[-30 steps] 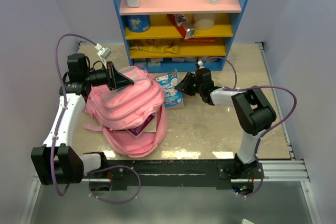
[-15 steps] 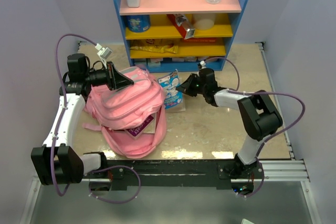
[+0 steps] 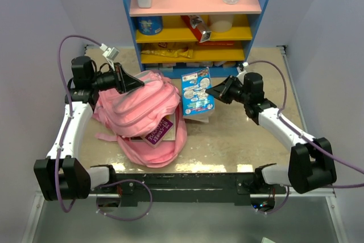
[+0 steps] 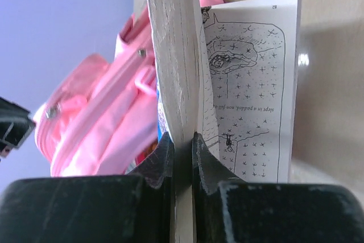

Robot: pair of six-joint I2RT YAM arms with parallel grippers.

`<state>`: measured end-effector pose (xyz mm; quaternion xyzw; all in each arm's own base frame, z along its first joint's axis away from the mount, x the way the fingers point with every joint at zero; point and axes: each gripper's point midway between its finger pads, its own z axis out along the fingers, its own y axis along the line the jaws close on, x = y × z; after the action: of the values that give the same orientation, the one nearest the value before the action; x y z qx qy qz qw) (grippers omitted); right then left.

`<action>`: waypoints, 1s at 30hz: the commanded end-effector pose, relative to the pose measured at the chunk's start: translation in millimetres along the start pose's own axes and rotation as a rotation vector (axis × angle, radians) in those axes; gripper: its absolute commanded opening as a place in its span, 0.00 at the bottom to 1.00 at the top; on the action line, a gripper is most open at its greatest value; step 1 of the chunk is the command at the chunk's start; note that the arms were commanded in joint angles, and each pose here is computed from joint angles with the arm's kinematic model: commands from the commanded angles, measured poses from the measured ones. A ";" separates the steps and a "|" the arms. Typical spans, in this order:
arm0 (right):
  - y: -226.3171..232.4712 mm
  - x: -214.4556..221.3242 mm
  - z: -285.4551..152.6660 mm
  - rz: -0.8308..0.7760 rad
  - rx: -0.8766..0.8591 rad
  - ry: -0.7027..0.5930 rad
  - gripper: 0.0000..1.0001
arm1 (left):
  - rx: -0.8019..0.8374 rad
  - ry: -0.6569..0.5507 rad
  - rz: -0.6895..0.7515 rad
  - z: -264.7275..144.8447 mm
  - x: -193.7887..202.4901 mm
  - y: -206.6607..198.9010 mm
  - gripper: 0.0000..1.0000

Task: Pack the student bag
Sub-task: Pick up the book from the center of the board, then place the book in the student bag.

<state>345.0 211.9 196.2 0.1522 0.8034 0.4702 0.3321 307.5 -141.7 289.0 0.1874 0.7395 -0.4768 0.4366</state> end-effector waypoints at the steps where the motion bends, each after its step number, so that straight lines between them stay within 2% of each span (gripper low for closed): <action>1: 13.6 20.4 -27.2 0.029 -0.044 0.067 0.00 | 0.010 -0.154 0.196 -7.8 -54.4 -15.2 0.00; 3: 18.1 26.3 -40.6 0.028 -0.059 0.059 0.00 | 0.009 -0.170 0.191 -8.3 -58.1 -17.3 0.00; 7: -0.5 50.2 -56.4 0.071 -0.037 0.081 0.00 | 0.017 -0.188 0.185 -8.0 -61.5 -19.0 0.00; 12: 13.6 68.6 -69.5 0.129 -0.127 0.087 0.00 | 0.042 -0.184 0.164 -7.1 -58.2 -23.9 0.00; 22: 72.7 97.4 -48.4 0.105 -0.214 0.147 0.00 | 0.055 -0.178 0.160 -6.7 -55.3 -34.4 0.00; 30: 84.2 121.6 -23.7 0.100 -0.187 0.133 0.00 | 0.070 -0.176 0.155 -7.0 -55.7 -43.5 0.00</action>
<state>218.8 283.4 178.7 0.1304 0.8136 0.5256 0.2116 317.0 -142.3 298.7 0.1511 0.7280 -0.4936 0.4512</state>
